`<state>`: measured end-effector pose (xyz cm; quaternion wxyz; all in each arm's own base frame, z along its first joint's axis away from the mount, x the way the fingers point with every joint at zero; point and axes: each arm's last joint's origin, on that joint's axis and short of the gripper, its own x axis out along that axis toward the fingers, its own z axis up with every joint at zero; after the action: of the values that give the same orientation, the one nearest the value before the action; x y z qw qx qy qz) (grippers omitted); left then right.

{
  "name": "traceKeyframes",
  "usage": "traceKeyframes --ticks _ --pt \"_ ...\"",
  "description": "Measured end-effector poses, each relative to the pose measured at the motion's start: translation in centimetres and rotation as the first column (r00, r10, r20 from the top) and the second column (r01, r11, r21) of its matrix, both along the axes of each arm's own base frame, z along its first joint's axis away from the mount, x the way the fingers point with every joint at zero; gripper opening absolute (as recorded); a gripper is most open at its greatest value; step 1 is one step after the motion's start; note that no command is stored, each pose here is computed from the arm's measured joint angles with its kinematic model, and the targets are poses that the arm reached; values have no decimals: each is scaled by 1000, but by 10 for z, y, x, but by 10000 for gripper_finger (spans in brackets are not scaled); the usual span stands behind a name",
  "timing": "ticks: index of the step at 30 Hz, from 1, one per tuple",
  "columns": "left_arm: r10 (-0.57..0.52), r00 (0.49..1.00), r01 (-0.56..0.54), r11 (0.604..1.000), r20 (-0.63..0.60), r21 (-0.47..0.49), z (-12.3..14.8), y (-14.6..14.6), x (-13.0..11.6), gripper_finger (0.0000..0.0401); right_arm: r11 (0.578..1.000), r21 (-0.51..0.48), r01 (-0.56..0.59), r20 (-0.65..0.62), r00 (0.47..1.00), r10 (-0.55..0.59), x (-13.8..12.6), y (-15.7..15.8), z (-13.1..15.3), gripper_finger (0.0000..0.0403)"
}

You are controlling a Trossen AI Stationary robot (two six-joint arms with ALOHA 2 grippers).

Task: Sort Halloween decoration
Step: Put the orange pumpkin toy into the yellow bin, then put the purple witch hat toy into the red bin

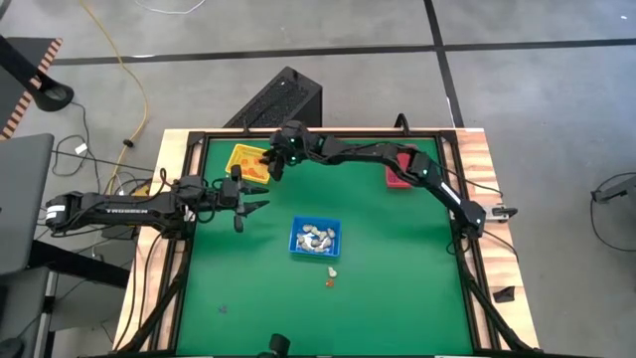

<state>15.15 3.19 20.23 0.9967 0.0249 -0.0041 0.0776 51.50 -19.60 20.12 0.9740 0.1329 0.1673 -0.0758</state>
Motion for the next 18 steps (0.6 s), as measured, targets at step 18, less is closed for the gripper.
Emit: traceKeyframes --ticks 18 --pt "-15 995 11 999 -94 -38 -13 -2 13 137 914 128 -386 -457 794 400 -129 68 127 213"
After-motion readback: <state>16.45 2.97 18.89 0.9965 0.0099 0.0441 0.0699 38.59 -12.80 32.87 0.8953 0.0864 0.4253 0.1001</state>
